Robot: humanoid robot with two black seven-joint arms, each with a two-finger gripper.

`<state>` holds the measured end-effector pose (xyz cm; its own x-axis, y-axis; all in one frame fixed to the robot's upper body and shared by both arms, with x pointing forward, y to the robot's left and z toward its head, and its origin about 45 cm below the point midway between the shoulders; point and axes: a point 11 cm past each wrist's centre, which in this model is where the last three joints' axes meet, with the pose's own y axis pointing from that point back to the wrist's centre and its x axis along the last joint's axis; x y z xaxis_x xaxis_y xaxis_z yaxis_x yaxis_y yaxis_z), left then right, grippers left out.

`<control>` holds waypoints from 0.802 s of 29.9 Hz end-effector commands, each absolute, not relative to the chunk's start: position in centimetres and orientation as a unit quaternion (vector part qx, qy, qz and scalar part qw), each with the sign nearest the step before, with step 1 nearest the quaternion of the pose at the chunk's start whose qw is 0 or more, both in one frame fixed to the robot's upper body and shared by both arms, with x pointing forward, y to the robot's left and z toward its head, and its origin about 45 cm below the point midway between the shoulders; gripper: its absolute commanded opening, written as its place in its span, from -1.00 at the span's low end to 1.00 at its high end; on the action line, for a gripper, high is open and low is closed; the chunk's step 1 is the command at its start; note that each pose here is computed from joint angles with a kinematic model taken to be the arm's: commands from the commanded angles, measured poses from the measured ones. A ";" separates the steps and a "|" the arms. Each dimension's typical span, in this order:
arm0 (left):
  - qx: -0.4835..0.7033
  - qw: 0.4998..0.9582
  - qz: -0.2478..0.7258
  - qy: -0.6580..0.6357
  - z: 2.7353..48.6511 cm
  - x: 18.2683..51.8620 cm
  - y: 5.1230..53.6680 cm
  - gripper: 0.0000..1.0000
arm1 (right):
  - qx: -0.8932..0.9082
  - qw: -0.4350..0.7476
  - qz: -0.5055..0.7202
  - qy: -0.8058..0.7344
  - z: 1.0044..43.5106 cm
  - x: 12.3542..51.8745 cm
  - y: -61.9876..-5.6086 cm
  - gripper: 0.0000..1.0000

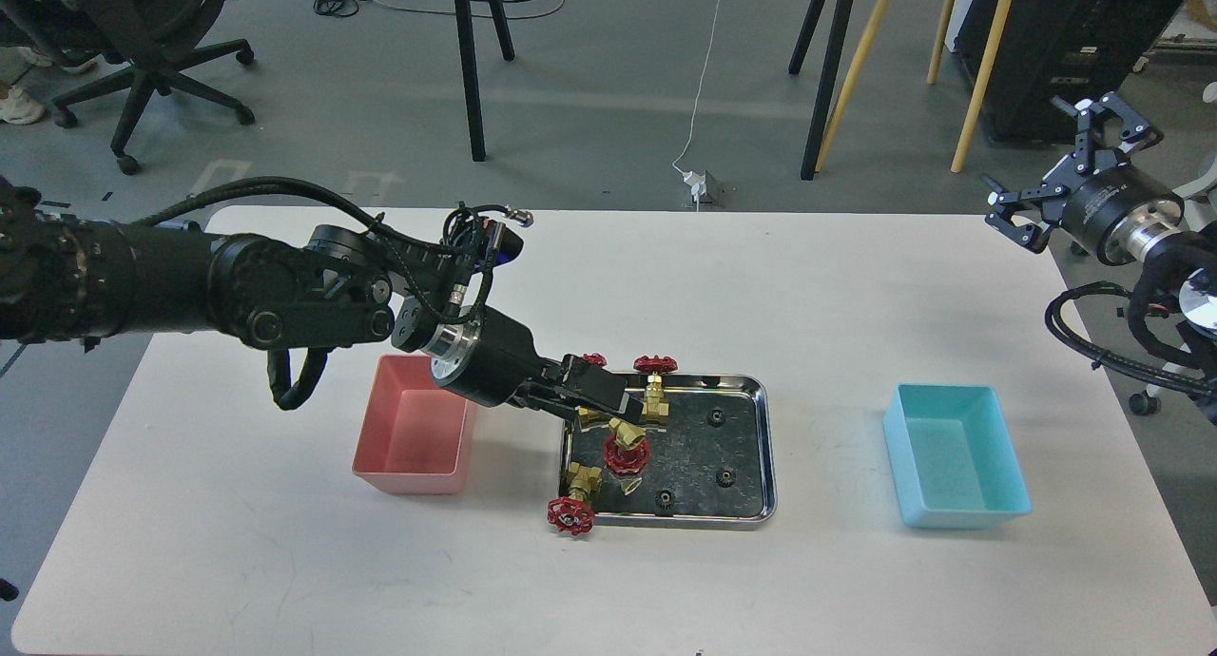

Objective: Place valve in pink box and gear in blue box
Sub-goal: 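Lower the left gripper onto a brass valve with red handwheel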

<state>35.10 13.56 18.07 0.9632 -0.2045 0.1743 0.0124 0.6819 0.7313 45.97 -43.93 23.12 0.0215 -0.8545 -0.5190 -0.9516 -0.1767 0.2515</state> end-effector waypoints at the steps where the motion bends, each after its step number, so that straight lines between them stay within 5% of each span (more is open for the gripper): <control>1: 0.408 0.904 -0.056 -0.114 17.1 35.3 13.6 1.00 | -0.709 0.084 0.290 0.637 23.4 46.0 -44.2 0.99; 14: 0.454 0.876 -0.096 -0.135 15.5 35.0 12.5 1.00 | -0.697 0.083 0.287 0.652 23.4 45.1 -46.1 0.99; 24: 0.451 0.845 -0.148 -0.247 19.2 33.5 8.5 1.00 | -0.666 0.077 0.291 0.683 22.2 44.0 -48.7 0.99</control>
